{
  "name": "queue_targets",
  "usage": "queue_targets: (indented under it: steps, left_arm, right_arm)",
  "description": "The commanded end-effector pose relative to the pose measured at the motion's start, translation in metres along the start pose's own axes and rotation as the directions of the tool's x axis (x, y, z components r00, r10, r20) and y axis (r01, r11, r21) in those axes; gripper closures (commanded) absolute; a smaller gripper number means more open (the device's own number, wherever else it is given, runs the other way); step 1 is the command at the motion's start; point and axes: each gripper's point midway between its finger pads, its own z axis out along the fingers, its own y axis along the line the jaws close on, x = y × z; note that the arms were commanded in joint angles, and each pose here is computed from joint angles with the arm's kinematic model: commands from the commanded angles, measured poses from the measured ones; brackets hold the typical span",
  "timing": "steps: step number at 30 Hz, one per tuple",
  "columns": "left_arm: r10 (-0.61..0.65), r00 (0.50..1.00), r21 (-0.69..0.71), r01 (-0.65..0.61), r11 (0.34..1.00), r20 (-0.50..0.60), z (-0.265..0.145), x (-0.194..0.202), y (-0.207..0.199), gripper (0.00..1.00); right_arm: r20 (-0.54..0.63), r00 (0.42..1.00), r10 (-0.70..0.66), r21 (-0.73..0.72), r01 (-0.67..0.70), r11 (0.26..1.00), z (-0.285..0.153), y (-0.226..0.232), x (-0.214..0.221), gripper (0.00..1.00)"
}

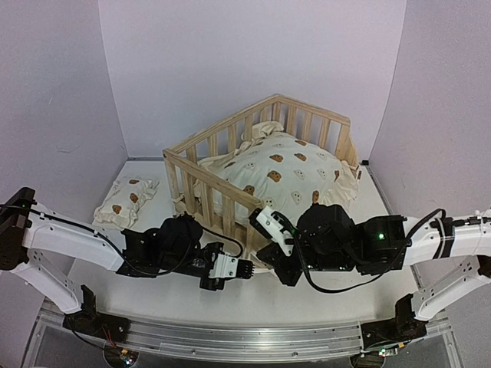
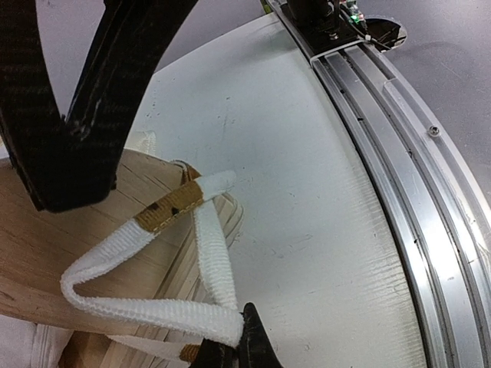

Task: Set up the pet bed

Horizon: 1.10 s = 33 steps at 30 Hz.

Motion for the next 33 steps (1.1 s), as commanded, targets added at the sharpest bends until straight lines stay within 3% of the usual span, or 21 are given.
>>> queue_targets:
  steps: [1,11,20,28,33]
  left_arm:
    - [-0.01,0.998,0.074,0.005,0.997,0.067,-0.002,-0.017,-0.014,1.0]
    - [-0.008,0.997,0.07,0.002,0.998,0.078,-0.004,-0.02,-0.012,1.0]
    - [-0.009,0.996,0.035,0.006,0.999,0.093,-0.01,-0.027,-0.004,1.0]
    - [-0.038,0.998,-0.052,0.041,0.998,0.054,-0.007,-0.021,0.013,1.0]
    - [-0.064,0.997,-0.028,0.065,0.997,0.045,-0.001,-0.015,0.007,1.0]
  right_arm:
    - [0.083,0.997,0.006,0.036,-0.009,0.999,0.006,-0.007,-0.019,1.0]
    - [0.039,0.999,0.009,0.077,-0.012,0.997,0.029,-0.016,-0.005,1.0]
    - [-0.095,0.995,0.01,0.215,0.01,0.977,0.06,-0.034,0.028,1.0]
    - [-0.168,0.971,0.169,0.194,-0.136,0.972,0.051,-0.026,0.033,1.0]
    - [-0.228,0.937,0.264,0.114,-0.243,0.963,0.025,-0.009,0.025,0.86]
